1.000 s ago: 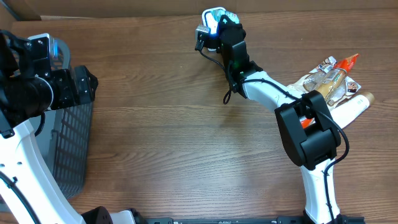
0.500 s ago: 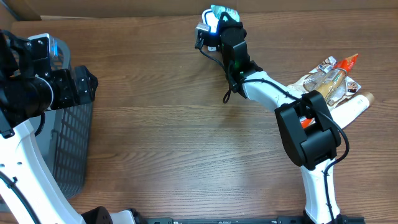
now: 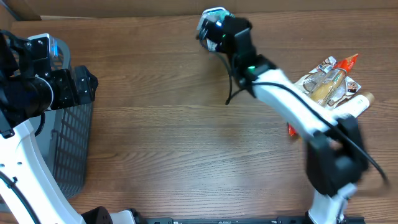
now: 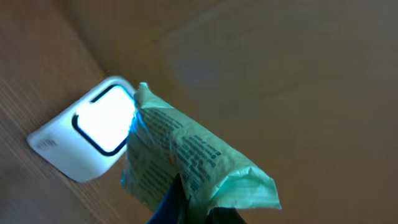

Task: Scan the item barcode
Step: 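Carry the teal packet right onto the pile and release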

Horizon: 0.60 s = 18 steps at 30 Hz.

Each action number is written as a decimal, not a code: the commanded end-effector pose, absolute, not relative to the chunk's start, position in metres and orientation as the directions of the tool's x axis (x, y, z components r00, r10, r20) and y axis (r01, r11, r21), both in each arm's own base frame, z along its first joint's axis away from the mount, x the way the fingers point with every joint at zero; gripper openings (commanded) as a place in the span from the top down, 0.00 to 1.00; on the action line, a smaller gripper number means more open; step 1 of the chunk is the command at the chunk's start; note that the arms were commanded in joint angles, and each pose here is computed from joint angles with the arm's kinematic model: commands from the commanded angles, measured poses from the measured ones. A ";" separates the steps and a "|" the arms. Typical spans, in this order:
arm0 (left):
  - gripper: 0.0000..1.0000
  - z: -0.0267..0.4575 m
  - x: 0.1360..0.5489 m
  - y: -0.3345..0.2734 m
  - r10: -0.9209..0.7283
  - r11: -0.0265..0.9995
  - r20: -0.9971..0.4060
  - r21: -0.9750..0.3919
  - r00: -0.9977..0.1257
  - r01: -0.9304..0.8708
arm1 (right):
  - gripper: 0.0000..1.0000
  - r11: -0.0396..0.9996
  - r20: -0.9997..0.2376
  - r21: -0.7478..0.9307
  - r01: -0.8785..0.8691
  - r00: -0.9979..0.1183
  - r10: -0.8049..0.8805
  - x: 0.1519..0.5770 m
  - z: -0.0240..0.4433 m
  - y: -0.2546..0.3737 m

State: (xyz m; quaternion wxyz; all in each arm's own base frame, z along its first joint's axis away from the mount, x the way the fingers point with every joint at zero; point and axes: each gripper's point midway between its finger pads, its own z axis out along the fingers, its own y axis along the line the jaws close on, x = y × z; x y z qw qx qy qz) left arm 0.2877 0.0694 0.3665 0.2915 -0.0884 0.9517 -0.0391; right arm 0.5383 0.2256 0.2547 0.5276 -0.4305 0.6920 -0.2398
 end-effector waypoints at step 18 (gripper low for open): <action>0.00 0.367 0.289 0.069 -0.165 0.986 -0.554 -0.115 -0.816 -0.121 | 0.96 0.815 -0.616 0.423 0.397 -0.534 0.579 0.297 0.347 -0.041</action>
